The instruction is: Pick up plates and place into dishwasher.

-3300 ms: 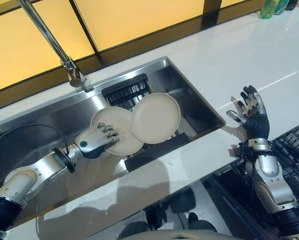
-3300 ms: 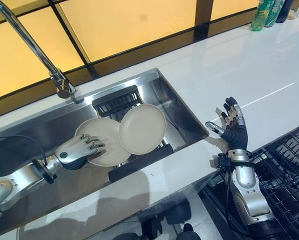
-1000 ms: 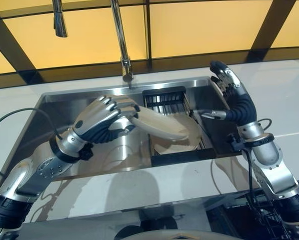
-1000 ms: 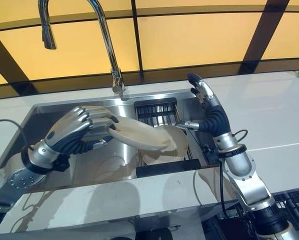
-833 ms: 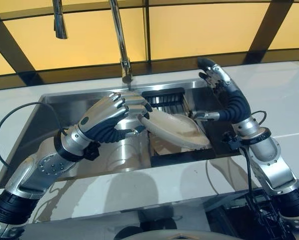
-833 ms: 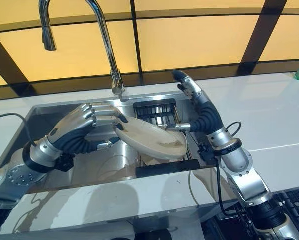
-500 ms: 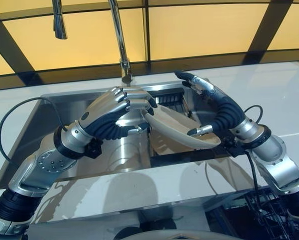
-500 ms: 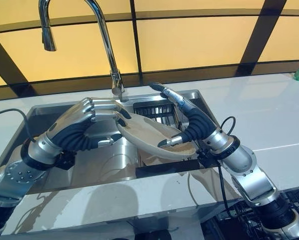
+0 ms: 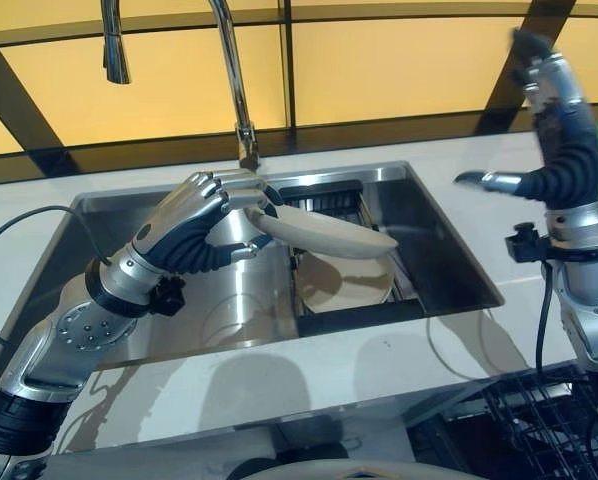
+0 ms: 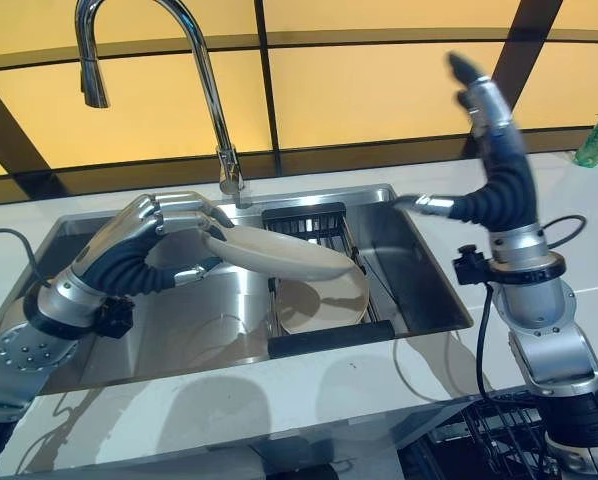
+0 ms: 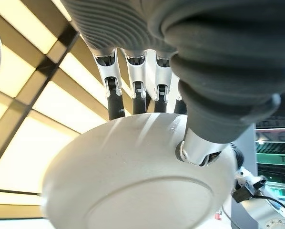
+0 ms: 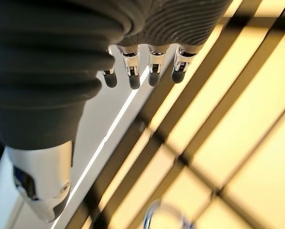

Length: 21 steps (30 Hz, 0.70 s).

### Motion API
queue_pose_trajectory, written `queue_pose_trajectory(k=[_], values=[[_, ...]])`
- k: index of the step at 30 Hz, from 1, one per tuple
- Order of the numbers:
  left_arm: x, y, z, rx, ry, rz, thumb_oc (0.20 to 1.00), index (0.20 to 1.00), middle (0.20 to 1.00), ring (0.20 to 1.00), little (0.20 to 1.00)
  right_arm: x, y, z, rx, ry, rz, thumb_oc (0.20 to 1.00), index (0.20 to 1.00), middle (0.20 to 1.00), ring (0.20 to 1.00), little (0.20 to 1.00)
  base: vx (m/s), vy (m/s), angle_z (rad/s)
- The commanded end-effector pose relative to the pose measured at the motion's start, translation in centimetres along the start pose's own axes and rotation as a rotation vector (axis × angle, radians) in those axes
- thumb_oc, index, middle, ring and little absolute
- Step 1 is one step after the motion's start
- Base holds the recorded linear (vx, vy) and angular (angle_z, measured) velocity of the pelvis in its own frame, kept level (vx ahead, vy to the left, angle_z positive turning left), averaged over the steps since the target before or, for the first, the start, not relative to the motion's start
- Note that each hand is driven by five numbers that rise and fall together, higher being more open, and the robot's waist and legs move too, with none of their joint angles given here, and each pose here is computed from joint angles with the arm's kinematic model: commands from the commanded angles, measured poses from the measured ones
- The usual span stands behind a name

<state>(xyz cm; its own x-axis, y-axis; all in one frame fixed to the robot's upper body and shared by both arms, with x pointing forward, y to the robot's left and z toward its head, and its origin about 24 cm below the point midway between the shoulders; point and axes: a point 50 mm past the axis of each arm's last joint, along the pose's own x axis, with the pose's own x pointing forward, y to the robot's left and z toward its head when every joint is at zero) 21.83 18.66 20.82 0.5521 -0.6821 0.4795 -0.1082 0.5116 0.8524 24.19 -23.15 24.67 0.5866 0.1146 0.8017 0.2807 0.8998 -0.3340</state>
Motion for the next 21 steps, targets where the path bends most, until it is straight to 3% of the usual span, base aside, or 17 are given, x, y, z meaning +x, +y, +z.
queue_pose_trajectory(k=[1,7,12,21], values=[[-0.2,1.5,-1.1,0.034,0.028,0.087,0.2,0.2,0.2,0.2,0.2,0.6,-1.9,0.5,-0.007,-0.088,-0.2,1.0,1.0,1.0,1.0,1.0,-0.01,0.0,-0.07],[-0.3,2.7,-2.1,0.074,0.082,0.154,0.2,0.2,0.2,0.2,0.2,0.1,-1.4,0.0,0.021,-0.022,-0.006,1.0,1.0,1.0,1.0,1.0,-0.01,-0.006,-0.07],[0.0,4.1,-1.9,0.102,0.067,0.287,0.2,0.2,0.2,0.2,0.2,-0.5,1.6,1.5,0.106,-0.048,0.339,1.0,1.0,1.0,1.0,1.0,0.0,-0.006,0.0],[1.1,3.3,-1.3,0.069,0.01,0.293,0.2,0.2,0.2,0.2,0.2,-0.5,5.0,2.2,0.243,-0.092,0.576,1.0,1.0,1.0,1.0,1.0,0.0,-0.008,-0.03]])
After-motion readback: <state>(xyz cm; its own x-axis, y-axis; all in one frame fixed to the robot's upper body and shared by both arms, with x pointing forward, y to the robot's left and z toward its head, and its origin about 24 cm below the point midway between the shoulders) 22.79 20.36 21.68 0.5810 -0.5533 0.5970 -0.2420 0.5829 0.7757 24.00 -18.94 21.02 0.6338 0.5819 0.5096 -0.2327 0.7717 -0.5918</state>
